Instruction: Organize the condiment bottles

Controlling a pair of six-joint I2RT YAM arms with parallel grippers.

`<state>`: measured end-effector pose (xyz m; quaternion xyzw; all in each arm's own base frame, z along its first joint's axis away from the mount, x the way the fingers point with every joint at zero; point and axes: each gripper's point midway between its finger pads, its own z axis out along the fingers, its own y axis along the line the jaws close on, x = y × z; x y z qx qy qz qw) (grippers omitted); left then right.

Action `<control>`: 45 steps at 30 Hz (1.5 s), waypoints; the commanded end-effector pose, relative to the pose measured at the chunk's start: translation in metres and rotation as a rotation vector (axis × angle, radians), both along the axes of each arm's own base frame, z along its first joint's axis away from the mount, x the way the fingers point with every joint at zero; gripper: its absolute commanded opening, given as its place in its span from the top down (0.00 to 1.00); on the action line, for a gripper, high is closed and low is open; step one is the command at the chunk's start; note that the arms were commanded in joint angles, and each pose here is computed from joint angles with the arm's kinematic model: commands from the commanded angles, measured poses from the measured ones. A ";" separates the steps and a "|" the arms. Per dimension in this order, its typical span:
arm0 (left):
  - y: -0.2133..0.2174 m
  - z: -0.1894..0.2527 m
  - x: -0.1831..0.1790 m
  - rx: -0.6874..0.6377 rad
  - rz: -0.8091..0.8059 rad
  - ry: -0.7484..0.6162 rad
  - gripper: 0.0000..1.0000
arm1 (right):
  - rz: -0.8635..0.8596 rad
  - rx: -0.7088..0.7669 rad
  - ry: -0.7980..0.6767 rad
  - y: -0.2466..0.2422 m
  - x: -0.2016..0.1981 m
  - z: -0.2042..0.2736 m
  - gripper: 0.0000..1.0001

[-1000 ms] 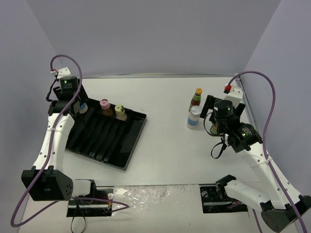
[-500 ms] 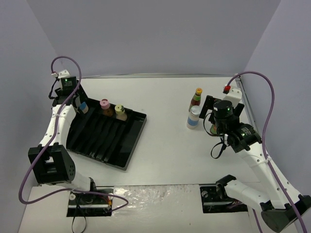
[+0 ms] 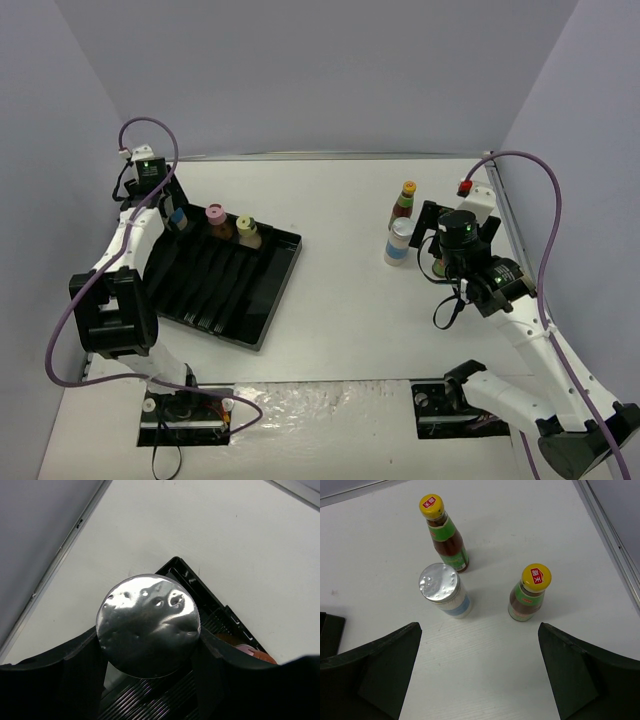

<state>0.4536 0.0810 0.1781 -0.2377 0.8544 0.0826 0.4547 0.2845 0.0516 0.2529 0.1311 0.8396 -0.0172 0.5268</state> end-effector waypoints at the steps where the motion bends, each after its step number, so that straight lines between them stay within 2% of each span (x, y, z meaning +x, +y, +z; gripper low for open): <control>1: 0.003 0.043 0.029 0.031 -0.009 -0.190 1.00 | -0.013 0.034 -0.063 0.001 0.005 0.013 0.00; 7: 0.001 0.012 0.029 0.018 -0.020 -0.143 1.00 | -0.015 0.034 -0.065 0.000 0.004 0.012 0.00; 15: 0.001 -0.001 0.031 0.016 -0.027 -0.127 0.98 | -0.012 0.034 -0.064 0.000 0.004 0.013 0.00; 16: 0.001 -0.001 0.030 0.015 -0.026 -0.126 0.85 | -0.012 0.035 -0.067 0.001 0.005 0.014 0.00; 18: 0.000 -0.001 0.030 0.014 -0.031 -0.125 0.65 | -0.011 0.034 -0.065 0.001 0.004 0.013 0.00; 19: 0.000 0.000 0.029 0.015 -0.030 -0.127 0.50 | -0.012 0.035 -0.066 0.000 0.004 0.014 0.00; 20: 0.000 0.002 0.029 0.015 -0.030 -0.131 0.41 | -0.012 0.035 -0.066 0.000 0.004 0.013 0.00; 22: 0.000 0.000 0.024 0.015 -0.027 -0.109 0.28 | -0.010 0.034 -0.066 0.001 0.004 0.013 0.00; 24: 0.001 0.004 0.022 0.021 -0.026 -0.111 0.22 | -0.013 0.032 -0.064 0.000 0.004 0.013 0.00; 29: 0.004 0.029 0.013 0.033 0.000 -0.142 0.17 | -0.011 0.034 -0.066 0.001 0.005 0.014 0.00; 38: 0.013 0.130 -0.016 0.063 0.087 -0.300 0.13 | -0.016 0.027 -0.075 -0.001 0.005 0.018 0.00; 41: -0.005 0.177 -0.030 0.078 0.058 -0.366 0.12 | -0.026 0.026 -0.080 -0.003 0.005 0.021 0.00; 45: -0.068 0.218 -0.041 0.075 -0.088 -0.411 0.12 | -0.052 0.020 -0.088 -0.007 0.007 0.026 0.00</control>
